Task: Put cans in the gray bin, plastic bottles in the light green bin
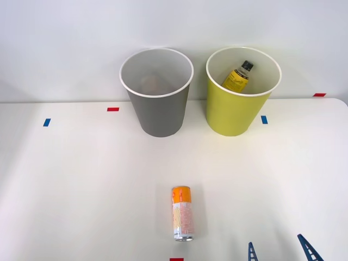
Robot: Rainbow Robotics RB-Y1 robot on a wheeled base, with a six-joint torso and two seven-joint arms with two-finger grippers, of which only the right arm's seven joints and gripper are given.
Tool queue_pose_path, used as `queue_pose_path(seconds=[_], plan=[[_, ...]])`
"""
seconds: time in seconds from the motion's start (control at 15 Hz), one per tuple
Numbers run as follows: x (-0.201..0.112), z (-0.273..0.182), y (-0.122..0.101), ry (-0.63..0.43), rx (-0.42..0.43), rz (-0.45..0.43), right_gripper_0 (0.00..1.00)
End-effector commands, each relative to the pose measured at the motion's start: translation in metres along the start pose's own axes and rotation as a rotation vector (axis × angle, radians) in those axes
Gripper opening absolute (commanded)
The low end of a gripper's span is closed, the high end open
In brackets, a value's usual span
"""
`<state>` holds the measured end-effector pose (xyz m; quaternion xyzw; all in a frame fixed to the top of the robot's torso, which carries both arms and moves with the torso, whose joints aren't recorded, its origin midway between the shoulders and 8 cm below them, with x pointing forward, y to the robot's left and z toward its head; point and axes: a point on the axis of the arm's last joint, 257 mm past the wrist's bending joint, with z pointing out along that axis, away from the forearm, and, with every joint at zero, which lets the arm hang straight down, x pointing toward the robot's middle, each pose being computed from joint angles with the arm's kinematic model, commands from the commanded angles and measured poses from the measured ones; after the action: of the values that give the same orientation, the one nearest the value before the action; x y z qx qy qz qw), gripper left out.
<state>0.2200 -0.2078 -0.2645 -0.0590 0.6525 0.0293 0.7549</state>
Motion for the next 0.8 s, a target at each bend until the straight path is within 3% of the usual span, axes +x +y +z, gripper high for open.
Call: queue_pose_path(seconds=[0.07,0.8], plan=[[0.0,0.0,0.0,0.0,0.0,0.0,1.0],[0.0,0.0,0.0,0.0,0.0,0.0,1.0]])
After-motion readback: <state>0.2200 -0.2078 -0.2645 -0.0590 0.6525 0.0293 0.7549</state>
